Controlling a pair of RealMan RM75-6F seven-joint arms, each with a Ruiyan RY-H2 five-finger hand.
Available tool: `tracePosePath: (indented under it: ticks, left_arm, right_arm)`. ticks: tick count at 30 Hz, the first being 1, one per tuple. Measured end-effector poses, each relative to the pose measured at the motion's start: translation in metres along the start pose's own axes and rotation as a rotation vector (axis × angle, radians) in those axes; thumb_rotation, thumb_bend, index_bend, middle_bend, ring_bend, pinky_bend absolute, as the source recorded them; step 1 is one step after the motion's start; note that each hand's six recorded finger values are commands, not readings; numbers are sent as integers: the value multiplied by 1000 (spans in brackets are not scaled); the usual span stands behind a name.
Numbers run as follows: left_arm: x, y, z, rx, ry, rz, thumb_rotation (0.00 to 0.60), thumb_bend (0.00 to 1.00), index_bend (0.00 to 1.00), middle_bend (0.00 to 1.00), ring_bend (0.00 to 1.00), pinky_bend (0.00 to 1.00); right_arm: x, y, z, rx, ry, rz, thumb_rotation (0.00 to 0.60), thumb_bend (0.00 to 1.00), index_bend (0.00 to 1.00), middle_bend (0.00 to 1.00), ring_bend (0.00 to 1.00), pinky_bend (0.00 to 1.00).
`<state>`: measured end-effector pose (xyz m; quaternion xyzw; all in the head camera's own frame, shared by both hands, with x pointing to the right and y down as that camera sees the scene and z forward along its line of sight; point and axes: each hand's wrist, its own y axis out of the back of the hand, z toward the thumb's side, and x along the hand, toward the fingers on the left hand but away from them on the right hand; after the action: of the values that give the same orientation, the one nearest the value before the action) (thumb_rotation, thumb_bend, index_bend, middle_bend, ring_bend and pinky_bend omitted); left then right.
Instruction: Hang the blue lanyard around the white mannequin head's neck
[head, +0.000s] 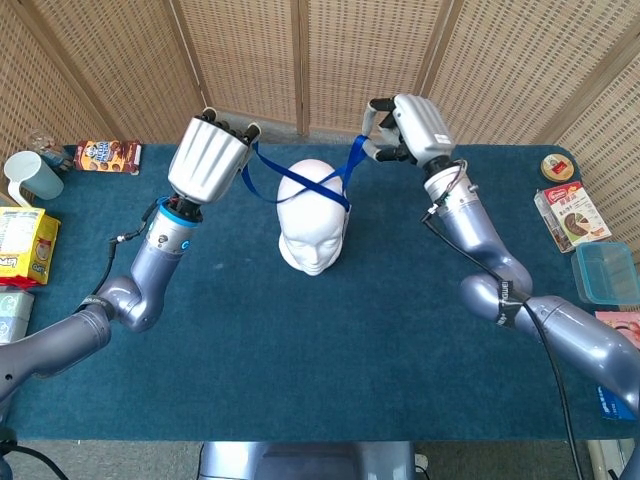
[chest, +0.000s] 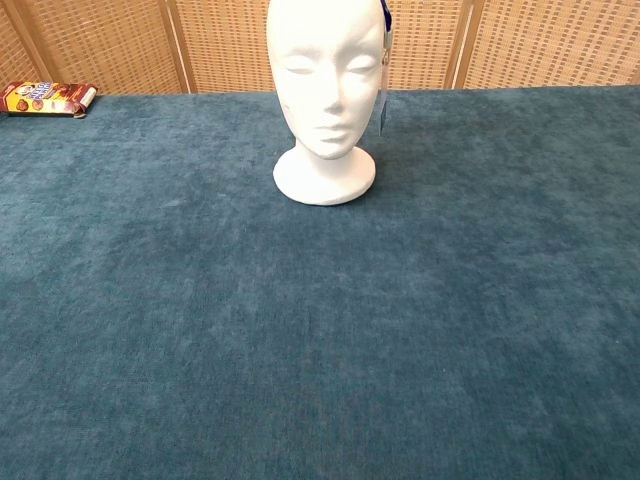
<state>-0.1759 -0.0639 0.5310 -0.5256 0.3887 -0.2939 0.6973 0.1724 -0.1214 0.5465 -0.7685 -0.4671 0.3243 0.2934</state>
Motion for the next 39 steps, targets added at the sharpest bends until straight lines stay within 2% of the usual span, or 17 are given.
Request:
tracePosePath:
  ticks: [10, 19, 27, 39]
  left_arm:
    - [-8, -6, -7, -13, 14, -32, 600, 491, 644, 956, 925, 710]
    - [3, 2, -13, 24, 33, 9, 600, 493, 644, 956, 925, 710]
    - [0, -2, -3, 45, -10, 13, 600, 486, 644, 956, 925, 710]
    - [-20, -11, 4, 7, -33, -18, 600, 482, 644, 955, 925, 710]
  right_arm:
    - [4, 4, -2, 9, 1, 5, 600, 450, 767, 1000, 1000, 1000]
    - [7, 5, -5, 10, -4, 1, 600, 449, 766, 1000, 1000, 1000]
    - [9, 5, -8, 9, -9, 5, 600, 450, 767, 1000, 1000, 1000]
    - [18, 13, -12, 12, -5, 7, 600, 450, 766, 1000, 1000, 1000]
